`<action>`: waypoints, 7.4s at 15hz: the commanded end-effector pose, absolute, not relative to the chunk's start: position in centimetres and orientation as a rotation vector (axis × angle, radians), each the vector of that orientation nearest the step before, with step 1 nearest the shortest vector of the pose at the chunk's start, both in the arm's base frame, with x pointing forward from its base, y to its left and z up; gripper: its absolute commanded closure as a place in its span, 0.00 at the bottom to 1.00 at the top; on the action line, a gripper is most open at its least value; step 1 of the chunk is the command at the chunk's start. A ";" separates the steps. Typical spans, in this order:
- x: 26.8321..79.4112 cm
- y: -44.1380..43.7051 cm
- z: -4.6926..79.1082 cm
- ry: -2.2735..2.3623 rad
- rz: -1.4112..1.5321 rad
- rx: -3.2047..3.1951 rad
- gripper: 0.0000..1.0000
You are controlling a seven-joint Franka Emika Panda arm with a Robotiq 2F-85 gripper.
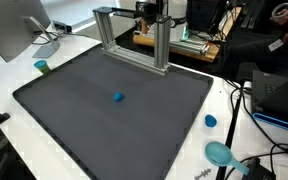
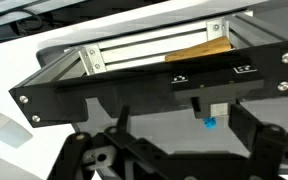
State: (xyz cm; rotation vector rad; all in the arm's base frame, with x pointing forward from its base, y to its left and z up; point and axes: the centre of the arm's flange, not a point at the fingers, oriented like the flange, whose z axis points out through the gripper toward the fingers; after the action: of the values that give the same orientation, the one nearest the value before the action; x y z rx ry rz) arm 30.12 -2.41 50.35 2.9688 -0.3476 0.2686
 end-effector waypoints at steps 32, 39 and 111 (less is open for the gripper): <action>31.2 1.1 48.7 -0.322 0.370 3.011 0.00; 31.2 1.5 47.0 -0.262 0.304 3.004 0.00; 34.1 2.6 43.6 -0.107 0.087 3.040 0.77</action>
State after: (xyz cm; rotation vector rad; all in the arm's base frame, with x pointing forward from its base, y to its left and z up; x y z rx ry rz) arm 34.14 1.80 43.93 3.0046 -0.1029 0.1618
